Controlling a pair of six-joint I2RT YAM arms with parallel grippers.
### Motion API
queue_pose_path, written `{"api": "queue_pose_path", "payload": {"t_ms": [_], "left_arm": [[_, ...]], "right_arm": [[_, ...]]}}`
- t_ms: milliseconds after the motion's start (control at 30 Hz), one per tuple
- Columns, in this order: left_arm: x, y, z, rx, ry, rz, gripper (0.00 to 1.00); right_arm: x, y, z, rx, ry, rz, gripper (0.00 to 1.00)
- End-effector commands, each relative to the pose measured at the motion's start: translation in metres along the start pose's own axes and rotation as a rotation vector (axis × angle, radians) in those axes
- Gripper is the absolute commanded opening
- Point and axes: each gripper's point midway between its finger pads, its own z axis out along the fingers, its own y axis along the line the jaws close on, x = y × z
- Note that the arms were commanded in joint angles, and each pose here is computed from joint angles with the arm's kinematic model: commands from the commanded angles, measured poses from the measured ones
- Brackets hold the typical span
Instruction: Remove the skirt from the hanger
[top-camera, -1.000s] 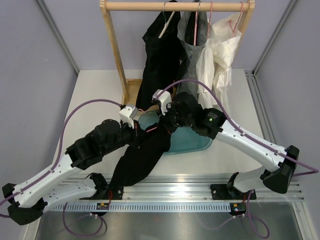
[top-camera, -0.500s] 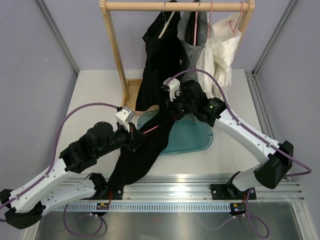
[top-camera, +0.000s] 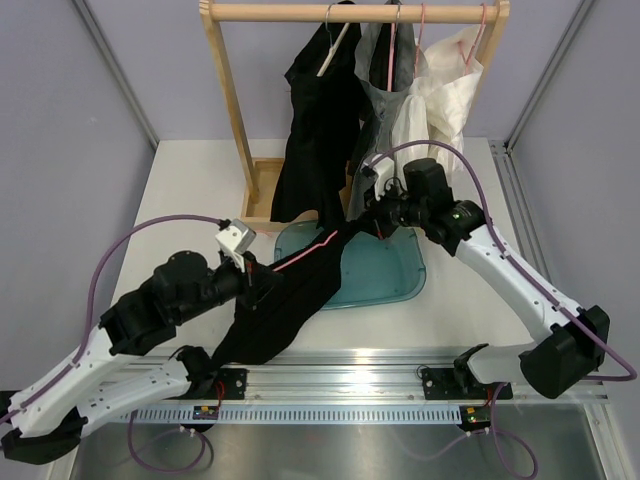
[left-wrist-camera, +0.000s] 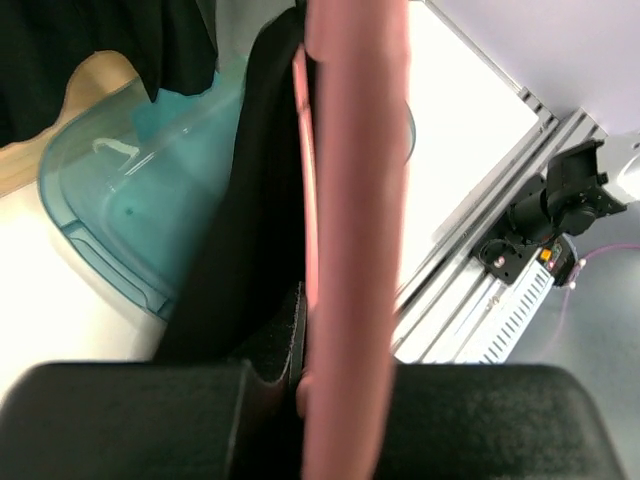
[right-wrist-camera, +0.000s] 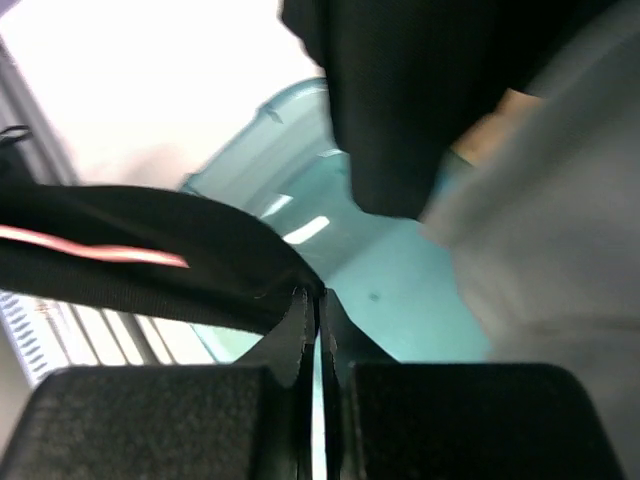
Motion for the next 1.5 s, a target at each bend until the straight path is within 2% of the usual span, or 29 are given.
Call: {"api": "queue_pose_path", "payload": {"t_ms": [0, 300, 467, 600, 667, 700, 733, 833, 967, 1067, 1233, 1367, 1467], "left_arm": [[-0.038, -0.024, -0.049, 0.110, -0.132, 0.025, 0.00], [-0.036, -0.033, -0.056, 0.166, -0.128, 0.028, 0.00], [-0.043, -0.027, -0.056, 0.133, -0.180, -0.005, 0.00], [-0.052, -0.001, -0.047, 0.012, -0.331, -0.118, 0.00], [-0.073, 0.002, -0.053, 0.022, -0.497, -0.216, 0.00], [-0.061, 0.016, -0.039, -0.027, -0.511, -0.249, 0.00], [-0.078, 0.012, -0.043, 0.009, -0.608, -0.300, 0.00], [-0.097, 0.012, -0.038, 0.024, -0.714, -0.349, 0.00], [-0.118, 0.015, -0.043, -0.004, -0.774, -0.347, 0.00], [-0.140, 0.024, -0.059, -0.064, -0.863, -0.348, 0.00], [-0.174, 0.032, -0.093, -0.138, -0.990, -0.321, 0.00], [-0.189, 0.053, -0.124, -0.289, -1.054, -0.293, 0.00], [-0.197, 0.061, -0.136, -0.390, -1.052, -0.212, 0.00]], "right_arm": [[0.019, -0.110, -0.035, 0.423, 0.057, -0.063, 0.00], [0.036, -0.134, -0.036, 0.465, 0.066, -0.035, 0.00], [0.030, -0.111, -0.031, 0.344, 0.032, -0.026, 0.00], [0.024, -0.058, -0.026, 0.070, -0.022, -0.049, 0.00], [0.016, -0.035, -0.028, -0.004, -0.049, -0.087, 0.00], [0.015, -0.011, -0.024, -0.065, -0.043, -0.123, 0.00], [0.011, 0.001, -0.026, -0.081, -0.050, -0.165, 0.00], [0.002, 0.039, -0.027, -0.163, -0.040, -0.239, 0.00], [-0.015, 0.070, -0.027, -0.237, -0.033, -0.311, 0.00], [-0.029, 0.103, -0.023, -0.311, -0.028, -0.378, 0.00], [-0.042, 0.129, -0.002, -0.329, -0.004, -0.445, 0.00], [-0.062, 0.136, 0.009, -0.331, -0.022, -0.471, 0.00], [-0.082, 0.142, 0.018, -0.337, -0.047, -0.472, 0.00]]}}
